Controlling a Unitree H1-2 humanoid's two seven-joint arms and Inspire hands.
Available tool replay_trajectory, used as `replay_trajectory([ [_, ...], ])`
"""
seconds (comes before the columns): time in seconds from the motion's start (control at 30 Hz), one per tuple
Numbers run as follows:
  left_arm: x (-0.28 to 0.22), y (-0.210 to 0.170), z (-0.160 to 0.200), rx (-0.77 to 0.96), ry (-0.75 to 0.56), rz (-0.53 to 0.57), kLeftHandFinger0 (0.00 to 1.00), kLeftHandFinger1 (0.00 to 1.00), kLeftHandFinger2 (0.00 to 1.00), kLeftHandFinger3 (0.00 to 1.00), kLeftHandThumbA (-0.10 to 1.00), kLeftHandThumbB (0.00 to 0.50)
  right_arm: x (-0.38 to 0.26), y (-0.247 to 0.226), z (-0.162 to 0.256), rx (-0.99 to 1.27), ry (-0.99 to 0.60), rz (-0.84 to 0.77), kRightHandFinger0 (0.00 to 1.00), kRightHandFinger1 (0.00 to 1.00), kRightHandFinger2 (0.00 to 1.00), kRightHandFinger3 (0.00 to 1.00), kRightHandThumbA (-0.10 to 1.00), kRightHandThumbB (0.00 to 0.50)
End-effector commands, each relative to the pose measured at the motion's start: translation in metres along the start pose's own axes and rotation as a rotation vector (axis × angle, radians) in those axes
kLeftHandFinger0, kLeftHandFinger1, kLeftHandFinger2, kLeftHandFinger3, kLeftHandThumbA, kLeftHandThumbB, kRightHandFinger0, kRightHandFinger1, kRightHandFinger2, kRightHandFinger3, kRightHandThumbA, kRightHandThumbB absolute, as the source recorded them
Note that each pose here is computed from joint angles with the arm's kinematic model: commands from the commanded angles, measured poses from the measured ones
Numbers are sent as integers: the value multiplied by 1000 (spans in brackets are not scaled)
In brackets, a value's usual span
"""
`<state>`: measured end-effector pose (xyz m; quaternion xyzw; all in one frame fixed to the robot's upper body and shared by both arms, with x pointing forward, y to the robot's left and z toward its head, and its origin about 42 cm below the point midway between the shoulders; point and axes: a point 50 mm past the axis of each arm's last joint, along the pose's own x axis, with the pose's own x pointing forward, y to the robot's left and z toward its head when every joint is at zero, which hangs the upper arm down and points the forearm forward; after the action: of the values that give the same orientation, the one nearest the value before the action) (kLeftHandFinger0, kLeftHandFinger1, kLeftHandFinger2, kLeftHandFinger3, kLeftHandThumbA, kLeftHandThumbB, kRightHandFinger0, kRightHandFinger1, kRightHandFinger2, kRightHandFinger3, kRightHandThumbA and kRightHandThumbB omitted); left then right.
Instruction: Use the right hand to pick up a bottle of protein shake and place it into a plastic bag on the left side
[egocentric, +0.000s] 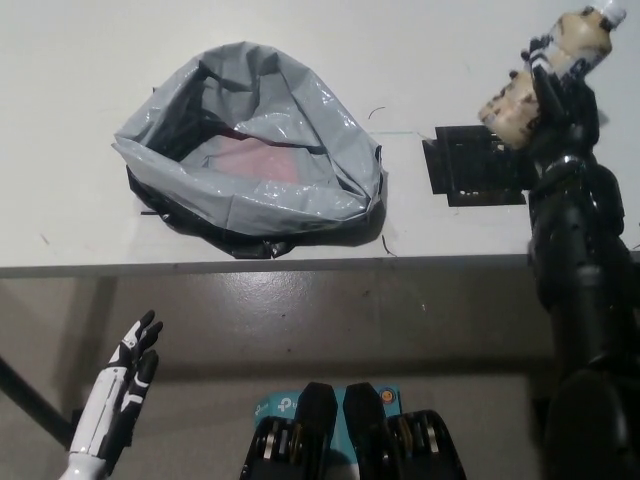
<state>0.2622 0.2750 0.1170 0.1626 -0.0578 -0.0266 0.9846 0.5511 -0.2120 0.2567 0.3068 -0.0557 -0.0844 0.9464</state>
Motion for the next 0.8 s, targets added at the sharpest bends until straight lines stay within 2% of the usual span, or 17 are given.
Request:
replay_trajectory([
  [0.0, 3, 6, 9, 15, -40, 3, 1000, 1000, 1000, 1000, 992, 135, -3, 52, 37, -96, -141, 199, 0, 177, 636, 5, -100, 214],
  [0.03, 4, 7, 9, 16, -40, 3, 1000, 1000, 1000, 1000, 992, 135, -8, 67, 43, -127, -169, 251, 0, 221, 706, 9, -100, 207],
  [0.07, 4, 7, 9, 15, -39, 2, 1000, 1000, 1000, 1000, 991, 134, -11, 74, 45, -145, -175, 268, 0, 243, 725, 61, -100, 206],
  [0.1, 4, 7, 9, 19, -37, 4, 1000, 1000, 1000, 1000, 993, 139, -20, 96, 53, -248, -211, 327, 0, 302, 695, 128, -100, 209],
  [0.13, 4, 6, 9, 25, -35, 5, 1000, 1000, 1000, 1000, 994, 139, -24, 105, 55, -279, -219, 348, 0, 303, 665, 146, -100, 209],
  [0.17, 4, 6, 9, 21, -39, 3, 1000, 1000, 1000, 1000, 991, 132, -31, 119, 59, -312, -236, 391, 0, 343, 671, 243, -100, 188],
  [0.2, 5, 5, 9, 21, -42, 1, 1000, 1000, 1000, 1000, 990, 133, -38, 134, 63, -370, -265, 451, 0, 347, 684, 392, -100, 155],
  [0.23, 5, 6, 9, 24, -40, 0, 1000, 1000, 1000, 1000, 991, 135, -43, 145, 64, -428, -299, 496, 0, 347, 674, 448, -100, 137],
  [0.3, 6, 7, 9, 20, -40, -11, 1000, 1000, 1000, 1000, 985, 119, -58, 179, 66, -539, -359, 600, 0, 332, 653, 546, -100, 134],
  [0.37, 7, 7, 9, 20, -41, -18, 1000, 1000, 1000, 1000, 987, 126, -68, 197, 63, -612, -394, 628, 0, 309, 635, 654, -100, 142],
  [0.43, 7, 6, 8, 8, -38, -26, 1000, 1000, 1000, 1000, 992, 135, -78, 213, 58, -715, -439, 676, 0, 303, 670, 759, -100, 138],
  [0.5, 6, 5, 8, -3, -27, -31, 1000, 1000, 1000, 1000, 984, 148, -86, 237, 38, -828, -445, 749, 0, 301, 688, 795, -100, 144],
  [0.57, 6, 5, 8, -4, -23, -35, 1000, 1000, 1000, 1000, 979, 147, -87, 245, 26, -906, -439, 778, 0, 299, 699, 811, -100, 125],
  [0.77, 7, 7, 7, -15, -32, -31, 1000, 1000, 1000, 1000, 1000, 158, -82, 270, -15, -1143, -519, 851, 0, 300, 738, 840, -100, 155],
])
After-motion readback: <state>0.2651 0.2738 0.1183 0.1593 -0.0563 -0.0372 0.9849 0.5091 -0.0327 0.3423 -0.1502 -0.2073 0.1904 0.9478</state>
